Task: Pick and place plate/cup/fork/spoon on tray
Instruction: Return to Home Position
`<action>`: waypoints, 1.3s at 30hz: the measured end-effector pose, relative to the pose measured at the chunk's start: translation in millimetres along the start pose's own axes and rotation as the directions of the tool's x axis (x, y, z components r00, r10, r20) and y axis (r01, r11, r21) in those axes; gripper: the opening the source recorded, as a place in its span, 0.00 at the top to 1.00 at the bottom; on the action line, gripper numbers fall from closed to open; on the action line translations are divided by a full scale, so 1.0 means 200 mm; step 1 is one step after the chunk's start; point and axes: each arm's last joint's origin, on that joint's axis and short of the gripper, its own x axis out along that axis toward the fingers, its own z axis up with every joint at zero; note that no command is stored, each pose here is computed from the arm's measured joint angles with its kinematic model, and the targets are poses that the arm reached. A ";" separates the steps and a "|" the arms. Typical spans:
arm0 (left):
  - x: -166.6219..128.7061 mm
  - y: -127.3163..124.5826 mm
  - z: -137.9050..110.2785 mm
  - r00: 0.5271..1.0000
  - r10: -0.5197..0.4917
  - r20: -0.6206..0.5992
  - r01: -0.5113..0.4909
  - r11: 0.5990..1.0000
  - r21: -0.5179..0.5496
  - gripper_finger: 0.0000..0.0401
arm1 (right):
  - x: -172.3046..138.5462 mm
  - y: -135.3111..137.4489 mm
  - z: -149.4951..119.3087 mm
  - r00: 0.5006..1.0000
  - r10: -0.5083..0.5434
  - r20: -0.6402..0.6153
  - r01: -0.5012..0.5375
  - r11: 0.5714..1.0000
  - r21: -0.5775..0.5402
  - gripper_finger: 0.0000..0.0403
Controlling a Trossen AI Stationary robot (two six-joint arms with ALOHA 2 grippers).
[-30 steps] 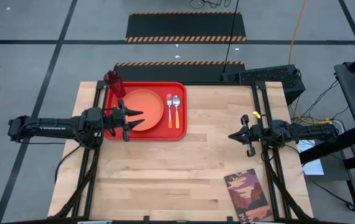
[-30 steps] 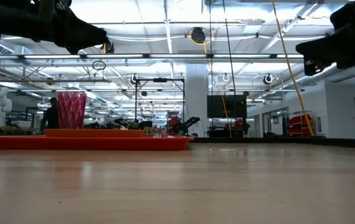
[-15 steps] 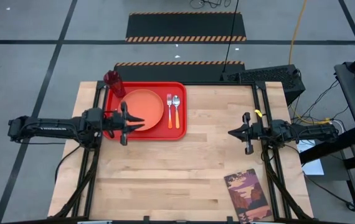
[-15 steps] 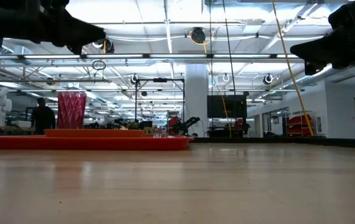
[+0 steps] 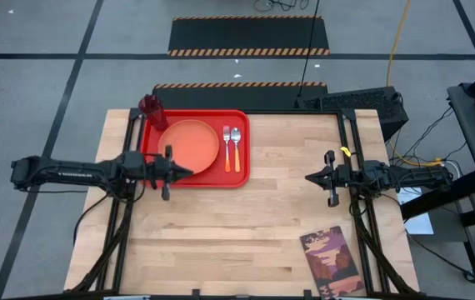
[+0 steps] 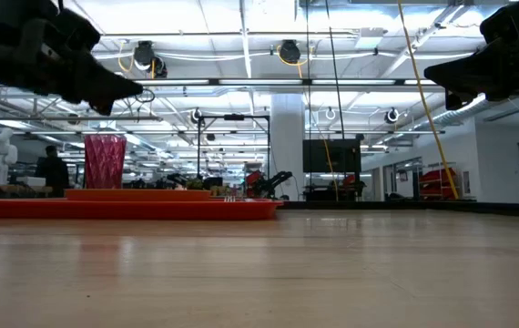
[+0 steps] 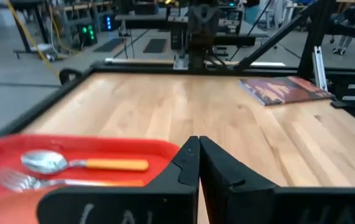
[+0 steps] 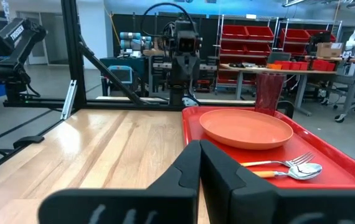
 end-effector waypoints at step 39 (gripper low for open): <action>-0.14 -0.13 -0.09 0.972 -0.187 0.141 0.180 0.982 0.061 1.00 | 0.00 0.00 0.00 1.000 -0.001 0.004 0.001 1.000 0.001 1.00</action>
